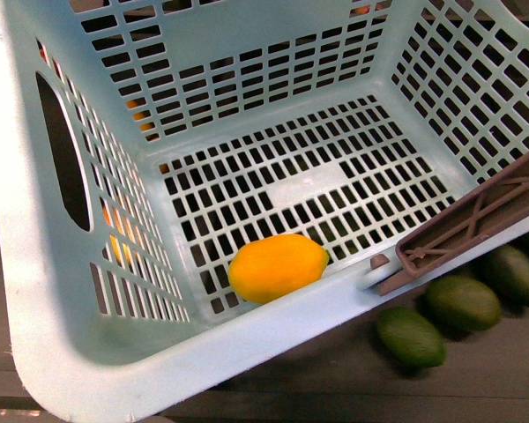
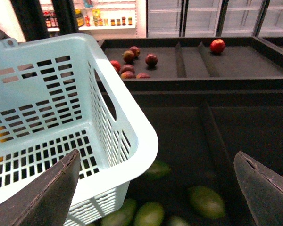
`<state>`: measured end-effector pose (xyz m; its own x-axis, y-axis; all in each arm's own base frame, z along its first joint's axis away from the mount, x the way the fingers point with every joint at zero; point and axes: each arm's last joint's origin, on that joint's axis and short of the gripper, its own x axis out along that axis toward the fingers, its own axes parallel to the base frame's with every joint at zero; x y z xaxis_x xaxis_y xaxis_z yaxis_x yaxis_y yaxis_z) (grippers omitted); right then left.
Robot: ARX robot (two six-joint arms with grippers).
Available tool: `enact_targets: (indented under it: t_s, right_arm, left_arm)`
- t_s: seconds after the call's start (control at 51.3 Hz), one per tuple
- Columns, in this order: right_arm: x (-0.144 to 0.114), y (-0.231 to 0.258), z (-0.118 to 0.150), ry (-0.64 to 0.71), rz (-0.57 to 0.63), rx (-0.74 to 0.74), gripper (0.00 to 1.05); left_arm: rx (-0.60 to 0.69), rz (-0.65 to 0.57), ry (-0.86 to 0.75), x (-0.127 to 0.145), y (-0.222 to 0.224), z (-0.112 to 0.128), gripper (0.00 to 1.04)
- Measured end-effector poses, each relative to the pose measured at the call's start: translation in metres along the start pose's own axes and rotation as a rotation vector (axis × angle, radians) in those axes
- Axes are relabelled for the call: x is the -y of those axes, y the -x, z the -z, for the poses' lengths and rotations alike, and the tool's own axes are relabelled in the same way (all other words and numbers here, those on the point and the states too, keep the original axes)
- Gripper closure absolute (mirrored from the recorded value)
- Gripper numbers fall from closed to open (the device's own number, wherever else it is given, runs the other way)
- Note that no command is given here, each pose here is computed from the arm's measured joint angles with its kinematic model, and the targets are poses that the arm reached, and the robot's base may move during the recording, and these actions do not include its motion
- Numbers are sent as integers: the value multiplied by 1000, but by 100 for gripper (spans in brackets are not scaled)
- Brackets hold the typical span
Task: Pick lemon and mango into basket
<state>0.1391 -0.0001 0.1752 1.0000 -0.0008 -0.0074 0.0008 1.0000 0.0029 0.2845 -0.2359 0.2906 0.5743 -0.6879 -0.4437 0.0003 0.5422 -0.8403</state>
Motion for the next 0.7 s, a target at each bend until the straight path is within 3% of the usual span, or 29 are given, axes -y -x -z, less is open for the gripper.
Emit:
enact_targets:
  t_s: [0.701]
  right_arm:
    - [0,0,0,0,-1,-1,9]
  left_arm:
    - [0,0,2,0,0,0,101]
